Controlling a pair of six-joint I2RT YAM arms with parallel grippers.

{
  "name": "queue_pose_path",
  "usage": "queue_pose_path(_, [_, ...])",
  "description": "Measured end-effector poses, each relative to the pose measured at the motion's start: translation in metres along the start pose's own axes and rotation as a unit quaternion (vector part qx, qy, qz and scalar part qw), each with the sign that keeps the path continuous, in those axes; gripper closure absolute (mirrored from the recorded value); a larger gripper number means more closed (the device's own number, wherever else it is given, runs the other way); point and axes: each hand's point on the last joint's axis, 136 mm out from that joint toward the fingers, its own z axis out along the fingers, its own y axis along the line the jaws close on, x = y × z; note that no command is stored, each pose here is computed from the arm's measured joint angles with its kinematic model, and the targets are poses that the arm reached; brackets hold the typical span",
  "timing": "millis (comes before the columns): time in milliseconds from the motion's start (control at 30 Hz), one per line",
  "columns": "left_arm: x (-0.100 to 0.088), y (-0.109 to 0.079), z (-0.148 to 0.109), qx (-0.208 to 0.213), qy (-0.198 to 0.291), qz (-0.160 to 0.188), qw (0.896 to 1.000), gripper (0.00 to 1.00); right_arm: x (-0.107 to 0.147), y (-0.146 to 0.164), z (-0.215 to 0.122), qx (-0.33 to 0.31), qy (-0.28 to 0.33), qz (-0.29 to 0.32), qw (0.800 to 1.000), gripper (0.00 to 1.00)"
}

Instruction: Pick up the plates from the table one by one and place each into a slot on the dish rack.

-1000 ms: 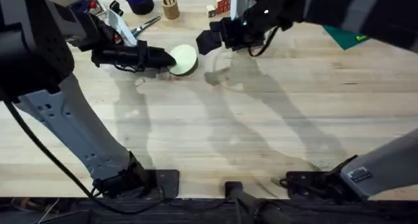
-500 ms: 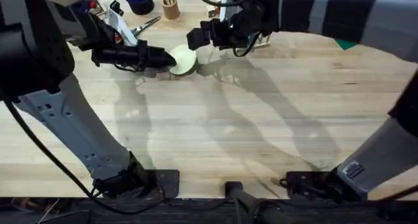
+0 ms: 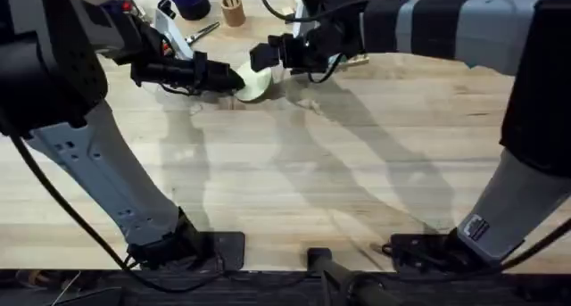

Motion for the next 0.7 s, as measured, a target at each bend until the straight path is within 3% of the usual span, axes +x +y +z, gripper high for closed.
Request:
queue_pose_path(233, [0.000, 0.000, 0.001, -0.001, 0.001, -0.003, 1.000, 0.961, -0.014, 0.011, 0.001, -0.019, -0.029, 0.007, 0.999, 0.036])
queue_pose_path(467, [0.000, 0.000, 0.001, -0.001, 0.001, -0.002, 1.000, 0.961, 0.001, -0.001, 0.023, -0.010, -0.007, 0.034, 0.999, 0.173])
queue_pose_path(533, [0.000, 0.000, 0.001, -0.001, 0.001, -0.003, 1.000, 0.961, -0.003, 0.000, 0.024, -0.014, -0.014, 0.037, 0.999, 0.230])
queue_pose_path(700, [-0.001, 0.000, 0.001, -0.001, 0.001, -0.004, 1.000, 0.961, 0.002, 0.010, 0.034, -0.033, -0.010, 0.048, 0.998, 0.511])
